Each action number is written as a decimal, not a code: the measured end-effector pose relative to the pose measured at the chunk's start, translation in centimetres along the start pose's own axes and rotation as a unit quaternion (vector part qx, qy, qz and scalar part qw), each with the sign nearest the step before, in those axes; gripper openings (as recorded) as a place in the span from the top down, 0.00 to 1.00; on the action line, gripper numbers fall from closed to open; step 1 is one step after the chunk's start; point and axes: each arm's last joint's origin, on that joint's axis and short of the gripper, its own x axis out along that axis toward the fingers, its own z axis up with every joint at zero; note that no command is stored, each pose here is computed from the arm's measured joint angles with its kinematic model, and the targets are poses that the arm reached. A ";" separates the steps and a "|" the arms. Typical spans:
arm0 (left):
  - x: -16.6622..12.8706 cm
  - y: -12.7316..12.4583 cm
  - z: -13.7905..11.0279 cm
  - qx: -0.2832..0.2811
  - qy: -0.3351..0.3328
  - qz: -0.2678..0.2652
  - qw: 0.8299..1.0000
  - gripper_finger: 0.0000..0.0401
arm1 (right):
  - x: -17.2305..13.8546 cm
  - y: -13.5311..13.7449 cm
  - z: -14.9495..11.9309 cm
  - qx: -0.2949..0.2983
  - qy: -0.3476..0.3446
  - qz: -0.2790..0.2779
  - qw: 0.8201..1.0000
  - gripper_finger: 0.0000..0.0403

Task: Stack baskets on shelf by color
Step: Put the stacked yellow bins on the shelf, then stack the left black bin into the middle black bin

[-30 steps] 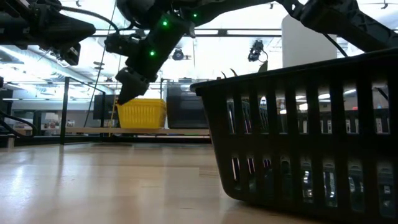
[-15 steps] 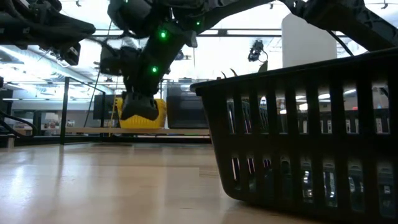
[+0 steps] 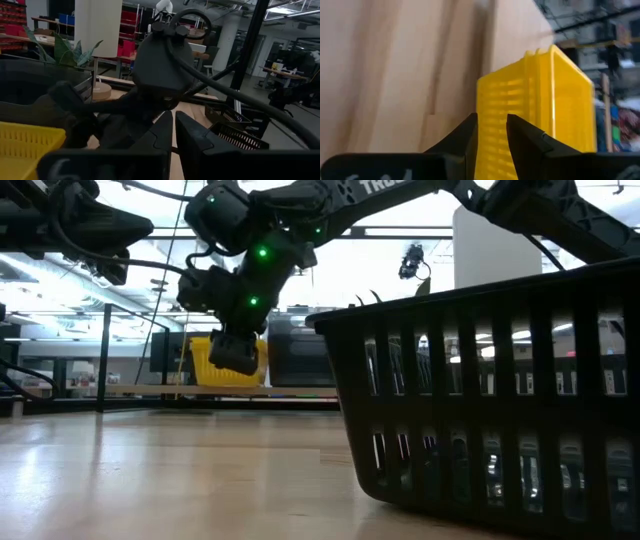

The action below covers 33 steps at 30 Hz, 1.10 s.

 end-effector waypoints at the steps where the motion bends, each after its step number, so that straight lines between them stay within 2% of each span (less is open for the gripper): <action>1: 0.0 0.0 0.0 0.000 0.000 0.000 1.000 0.94 | 0.0 -0.1 0.0 0.011 0.004 -0.011 1.000 0.73; 6: 0.0 0.0 0.0 0.000 0.000 0.000 1.000 0.93 | -0.4 0.1 0.4 0.018 0.000 -0.014 1.000 0.73; 13: 0.0 0.0 0.0 0.000 0.000 0.000 1.000 0.91 | -4.4 2.7 2.1 -0.008 -0.019 0.014 1.000 0.73; 18: 0.0 0.0 0.0 0.000 0.001 0.000 1.000 0.93 | -8.0 1.3 2.2 0.058 -0.024 0.094 0.994 0.74; 24: 0.0 0.0 0.0 0.000 0.001 0.000 1.000 0.92 | -11.7 0.8 2.1 0.135 -0.025 0.221 0.966 0.75; 27: 0.0 0.0 0.0 0.000 0.001 0.000 1.000 0.91 | -12.9 1.4 2.4 0.144 -0.033 0.264 0.953 0.75; 33: 0.0 0.0 0.0 -0.001 -0.001 0.000 1.000 0.92 | -15.0 3.7 2.1 0.124 0.011 0.283 0.951 0.75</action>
